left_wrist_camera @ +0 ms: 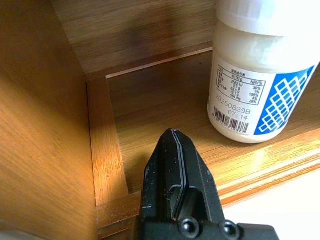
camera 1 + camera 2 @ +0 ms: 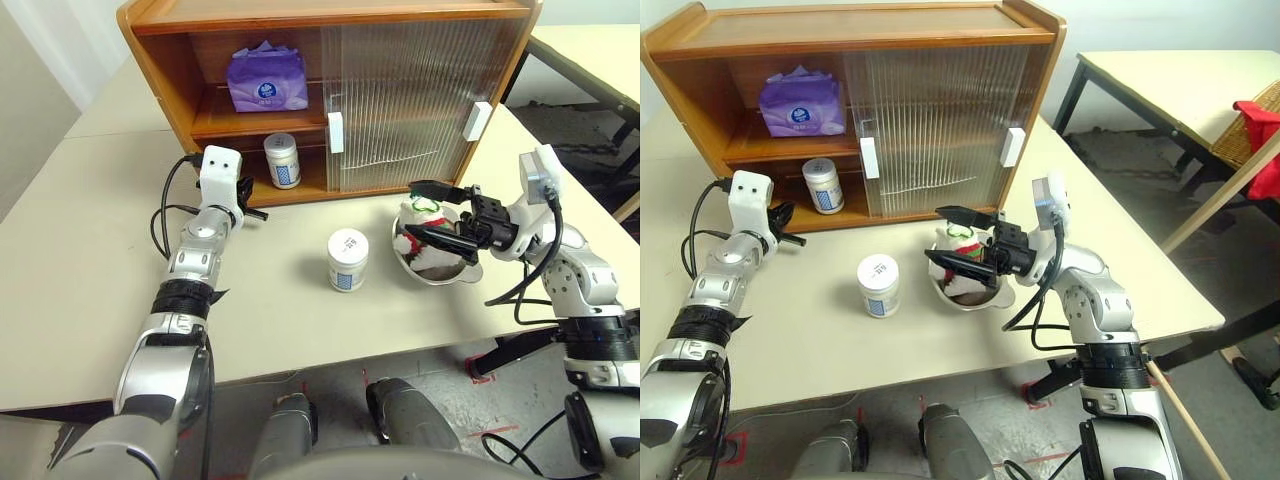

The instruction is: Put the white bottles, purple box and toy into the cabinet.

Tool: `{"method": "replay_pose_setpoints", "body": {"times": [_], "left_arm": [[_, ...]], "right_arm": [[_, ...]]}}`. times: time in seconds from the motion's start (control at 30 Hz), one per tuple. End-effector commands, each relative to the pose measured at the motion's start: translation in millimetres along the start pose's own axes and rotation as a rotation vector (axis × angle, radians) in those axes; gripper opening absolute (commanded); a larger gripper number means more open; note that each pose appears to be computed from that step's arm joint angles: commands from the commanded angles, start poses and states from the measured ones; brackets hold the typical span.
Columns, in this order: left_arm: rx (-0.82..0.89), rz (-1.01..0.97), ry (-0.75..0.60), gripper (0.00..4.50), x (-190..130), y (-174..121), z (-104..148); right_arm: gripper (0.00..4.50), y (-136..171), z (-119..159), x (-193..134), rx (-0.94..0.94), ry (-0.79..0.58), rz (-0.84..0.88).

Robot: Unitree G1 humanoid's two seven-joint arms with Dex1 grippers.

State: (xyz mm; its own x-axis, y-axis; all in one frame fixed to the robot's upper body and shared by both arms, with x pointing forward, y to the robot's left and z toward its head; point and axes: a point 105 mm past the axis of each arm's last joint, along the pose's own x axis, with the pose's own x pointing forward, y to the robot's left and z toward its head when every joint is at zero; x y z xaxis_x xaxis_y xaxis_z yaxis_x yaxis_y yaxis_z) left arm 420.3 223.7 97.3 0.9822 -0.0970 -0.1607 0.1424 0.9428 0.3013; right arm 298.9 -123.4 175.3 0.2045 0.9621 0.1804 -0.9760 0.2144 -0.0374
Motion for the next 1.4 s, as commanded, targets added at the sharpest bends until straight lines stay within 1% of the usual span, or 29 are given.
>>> {"method": "replay_pose_setpoints", "body": {"times": [0.03,0.4,0.73,1.4], "left_arm": [[0.053,-0.025,-0.021,0.03,-1.0,-6.8,9.7],[0.14,-0.058,-0.014,0.03,-0.2,-11.8,14.0],[0.221,-0.04,0.0,0.03,5.0,3.0,18.7],[0.33,-0.01,0.058,0.03,18.5,21.4,13.3]], "right_arm": [[4.5,-0.9,-0.5,1.9,-0.012,0.006,0.004],[4.5,-0.3,-1.9,3.0,-0.01,-0.002,0.0],[4.5,-2.1,-1.2,-1.0,-0.016,0.001,-0.012],[4.5,-1.8,0.9,-4.0,-0.026,0.001,-0.031]]}}
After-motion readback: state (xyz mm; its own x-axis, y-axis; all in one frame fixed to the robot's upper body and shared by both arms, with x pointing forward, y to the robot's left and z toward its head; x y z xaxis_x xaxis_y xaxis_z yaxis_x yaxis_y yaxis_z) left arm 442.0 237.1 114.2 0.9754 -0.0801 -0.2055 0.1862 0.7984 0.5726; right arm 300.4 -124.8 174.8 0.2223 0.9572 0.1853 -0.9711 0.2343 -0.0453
